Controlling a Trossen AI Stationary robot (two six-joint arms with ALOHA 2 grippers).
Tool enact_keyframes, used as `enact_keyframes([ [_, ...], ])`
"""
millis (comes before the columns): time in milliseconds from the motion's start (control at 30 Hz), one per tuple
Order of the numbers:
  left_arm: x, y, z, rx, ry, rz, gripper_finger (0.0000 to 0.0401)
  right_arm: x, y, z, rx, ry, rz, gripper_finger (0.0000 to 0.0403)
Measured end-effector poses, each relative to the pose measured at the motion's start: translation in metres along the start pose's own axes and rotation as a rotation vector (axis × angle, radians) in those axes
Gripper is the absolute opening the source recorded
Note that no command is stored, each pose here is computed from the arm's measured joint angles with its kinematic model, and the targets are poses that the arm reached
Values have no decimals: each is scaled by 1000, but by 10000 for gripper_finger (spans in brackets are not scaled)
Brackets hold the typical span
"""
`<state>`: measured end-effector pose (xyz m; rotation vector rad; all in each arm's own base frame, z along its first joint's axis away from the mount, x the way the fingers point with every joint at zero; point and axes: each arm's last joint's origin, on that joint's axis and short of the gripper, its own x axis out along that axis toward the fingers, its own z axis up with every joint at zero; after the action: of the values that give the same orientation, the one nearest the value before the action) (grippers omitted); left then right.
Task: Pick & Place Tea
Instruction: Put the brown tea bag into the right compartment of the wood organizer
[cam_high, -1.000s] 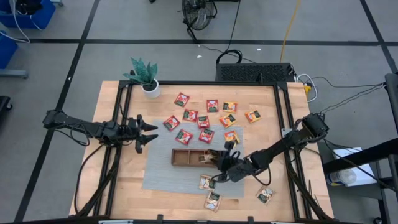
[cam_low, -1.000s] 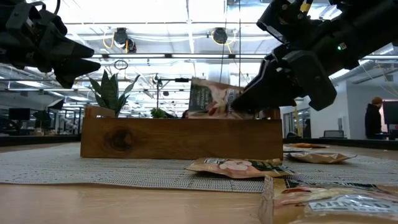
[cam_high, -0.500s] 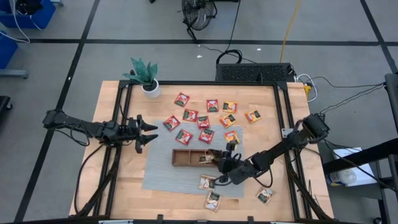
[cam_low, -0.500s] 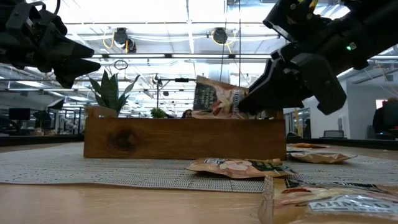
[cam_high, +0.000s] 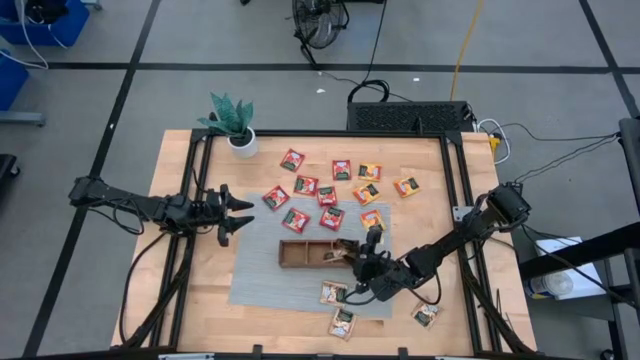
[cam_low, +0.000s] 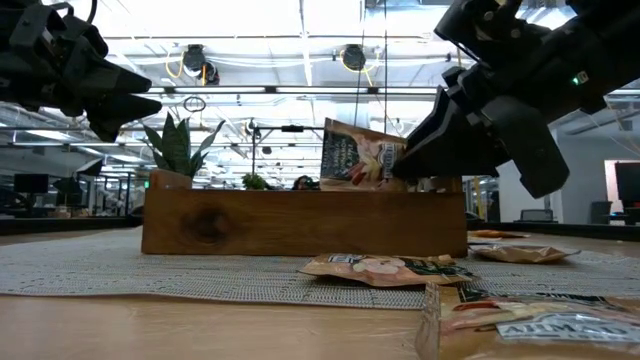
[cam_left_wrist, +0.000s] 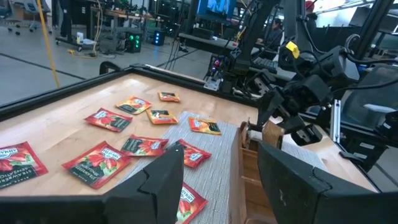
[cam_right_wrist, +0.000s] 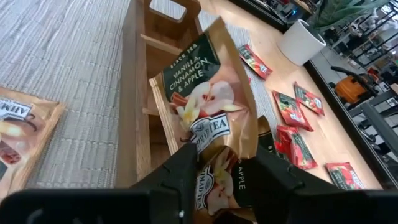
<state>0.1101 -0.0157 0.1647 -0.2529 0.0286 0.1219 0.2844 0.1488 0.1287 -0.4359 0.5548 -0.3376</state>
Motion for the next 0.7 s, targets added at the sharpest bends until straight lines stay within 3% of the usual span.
enact_keyframes([
  [300,0,0,0,0,0,0,205,-4,2,0,-25,-2,1,171],
  [700,0,0,0,0,0,0,205,-18,-9,12,-24,-33,-32,180],
])
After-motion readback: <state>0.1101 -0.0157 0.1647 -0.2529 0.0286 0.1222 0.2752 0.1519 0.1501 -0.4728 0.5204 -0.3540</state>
